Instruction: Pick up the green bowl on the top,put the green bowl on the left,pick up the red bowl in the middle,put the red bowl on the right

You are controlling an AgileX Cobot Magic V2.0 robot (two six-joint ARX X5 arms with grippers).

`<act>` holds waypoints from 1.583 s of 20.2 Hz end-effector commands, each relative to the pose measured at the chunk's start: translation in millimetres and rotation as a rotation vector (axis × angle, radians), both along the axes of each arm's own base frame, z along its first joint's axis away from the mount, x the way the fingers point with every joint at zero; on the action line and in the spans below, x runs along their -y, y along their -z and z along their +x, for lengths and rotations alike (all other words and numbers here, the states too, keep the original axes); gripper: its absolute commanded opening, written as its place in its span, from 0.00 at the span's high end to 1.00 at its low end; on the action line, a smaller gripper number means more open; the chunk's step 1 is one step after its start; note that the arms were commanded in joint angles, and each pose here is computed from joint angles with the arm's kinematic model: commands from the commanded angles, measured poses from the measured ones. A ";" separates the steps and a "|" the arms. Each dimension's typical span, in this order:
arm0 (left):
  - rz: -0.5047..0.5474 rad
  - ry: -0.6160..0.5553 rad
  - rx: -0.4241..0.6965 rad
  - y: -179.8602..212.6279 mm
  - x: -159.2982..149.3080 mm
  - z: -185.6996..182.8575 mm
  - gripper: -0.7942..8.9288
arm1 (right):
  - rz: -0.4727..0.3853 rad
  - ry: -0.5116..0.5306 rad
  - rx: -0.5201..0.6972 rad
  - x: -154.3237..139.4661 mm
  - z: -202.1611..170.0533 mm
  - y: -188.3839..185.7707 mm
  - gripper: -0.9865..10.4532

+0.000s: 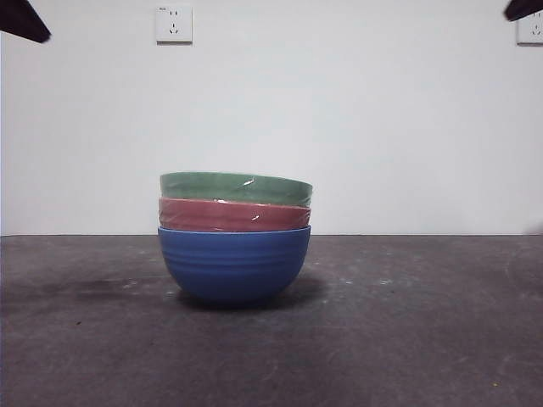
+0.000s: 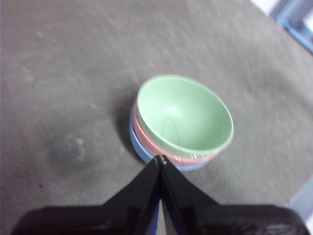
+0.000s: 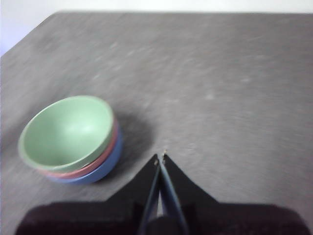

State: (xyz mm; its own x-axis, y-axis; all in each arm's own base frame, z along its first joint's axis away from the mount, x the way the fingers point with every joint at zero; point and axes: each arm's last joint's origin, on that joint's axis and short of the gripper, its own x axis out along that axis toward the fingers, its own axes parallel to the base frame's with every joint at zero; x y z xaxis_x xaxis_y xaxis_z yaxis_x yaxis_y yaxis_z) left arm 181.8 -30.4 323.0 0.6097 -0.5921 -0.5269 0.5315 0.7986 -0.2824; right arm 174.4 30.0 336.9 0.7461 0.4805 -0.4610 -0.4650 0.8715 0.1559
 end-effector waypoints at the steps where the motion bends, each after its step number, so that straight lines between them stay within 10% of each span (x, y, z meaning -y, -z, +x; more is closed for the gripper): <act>1: 0.065 0.106 0.010 1.2 8.7 6.5 0.92 | -0.025 -0.086 0.007 -2.5 6.9 1.8 0.91; 4: 0.087 0.201 0.014 3.5 24.6 10.9 0.91 | -0.018 -0.114 -0.026 -4.2 14.4 7.6 0.83; 8: 0.142 0.258 0.039 7.7 49.8 17.0 0.59 | -0.013 -0.109 -0.050 -4.7 18.8 11.0 0.69; 28: 0.570 0.657 -0.185 61.7 185.7 86.4 0.60 | -0.011 -0.110 -0.071 -4.9 18.1 12.5 0.69; 32: 0.613 0.689 -0.159 62.2 185.4 85.3 0.92 | -0.012 -0.109 -0.070 -4.8 18.1 12.5 0.70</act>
State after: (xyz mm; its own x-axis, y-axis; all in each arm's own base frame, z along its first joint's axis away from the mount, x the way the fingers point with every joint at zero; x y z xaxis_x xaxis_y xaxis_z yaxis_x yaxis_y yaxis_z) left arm 268.0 -214.6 262.7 0.1272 -0.3932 -0.9106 0.9221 0.3851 -0.0374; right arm 191.8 34.2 324.1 0.6566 0.5489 -0.5174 -0.5424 0.8202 0.1818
